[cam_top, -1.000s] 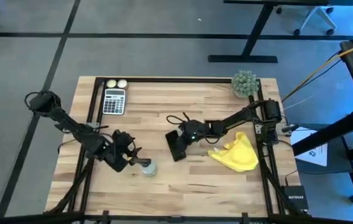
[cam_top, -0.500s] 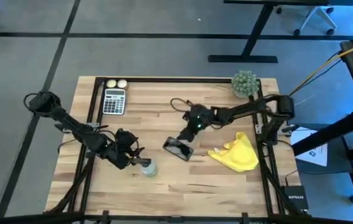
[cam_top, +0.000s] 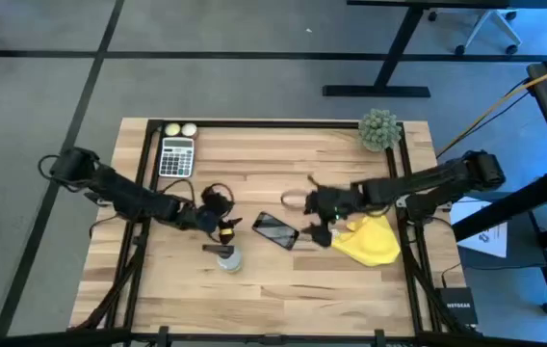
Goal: Apply microfiber cloth
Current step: Wipe the front of the cellphone with a microfiber cloth
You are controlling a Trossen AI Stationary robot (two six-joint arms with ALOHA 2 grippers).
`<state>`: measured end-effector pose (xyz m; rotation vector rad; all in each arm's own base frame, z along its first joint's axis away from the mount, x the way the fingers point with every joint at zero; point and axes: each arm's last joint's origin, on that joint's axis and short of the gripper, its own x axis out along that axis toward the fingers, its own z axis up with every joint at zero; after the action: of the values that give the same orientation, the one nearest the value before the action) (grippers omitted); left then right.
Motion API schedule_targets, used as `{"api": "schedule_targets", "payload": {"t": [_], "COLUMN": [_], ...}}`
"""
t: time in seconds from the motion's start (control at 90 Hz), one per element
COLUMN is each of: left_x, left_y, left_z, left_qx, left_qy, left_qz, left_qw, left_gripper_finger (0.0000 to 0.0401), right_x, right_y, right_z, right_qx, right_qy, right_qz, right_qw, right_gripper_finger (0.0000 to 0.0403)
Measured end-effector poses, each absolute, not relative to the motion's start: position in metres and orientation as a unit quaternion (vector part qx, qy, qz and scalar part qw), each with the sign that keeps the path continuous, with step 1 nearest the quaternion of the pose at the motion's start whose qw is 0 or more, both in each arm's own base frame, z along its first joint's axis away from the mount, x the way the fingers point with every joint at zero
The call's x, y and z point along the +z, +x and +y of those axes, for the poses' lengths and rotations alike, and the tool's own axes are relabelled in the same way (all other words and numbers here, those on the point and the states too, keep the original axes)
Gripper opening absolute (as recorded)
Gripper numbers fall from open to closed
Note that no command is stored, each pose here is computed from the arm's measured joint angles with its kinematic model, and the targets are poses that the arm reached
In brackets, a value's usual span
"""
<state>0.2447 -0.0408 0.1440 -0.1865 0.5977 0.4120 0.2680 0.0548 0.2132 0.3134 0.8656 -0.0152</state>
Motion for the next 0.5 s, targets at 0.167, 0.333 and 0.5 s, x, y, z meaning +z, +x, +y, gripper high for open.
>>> {"api": "schedule_targets", "payload": {"t": [0.167,0.333,0.5], "left_x": [0.132,0.117,0.103], "left_y": [0.262,0.280,0.296], "left_z": [-0.027,-0.022,-0.024], "left_qx": [0.160,0.091,0.079], "left_qy": [-0.090,-0.093,-0.055], "left_qz": [0.279,0.268,0.293], "left_qw": [0.943,0.955,0.951], "left_gripper_finger": [0.0203,0.0143,0.0079], "right_x": [0.213,0.209,0.203], "right_y": [0.263,0.254,0.243], "right_z": [0.077,0.086,0.088], "right_qx": [-0.021,-0.036,-0.071], "right_qy": [0.108,0.074,0.059], "right_qz": [0.408,0.429,0.470], "right_qw": [0.906,0.900,0.878], "right_gripper_finger": [0.0294,0.0286,0.0251]}}
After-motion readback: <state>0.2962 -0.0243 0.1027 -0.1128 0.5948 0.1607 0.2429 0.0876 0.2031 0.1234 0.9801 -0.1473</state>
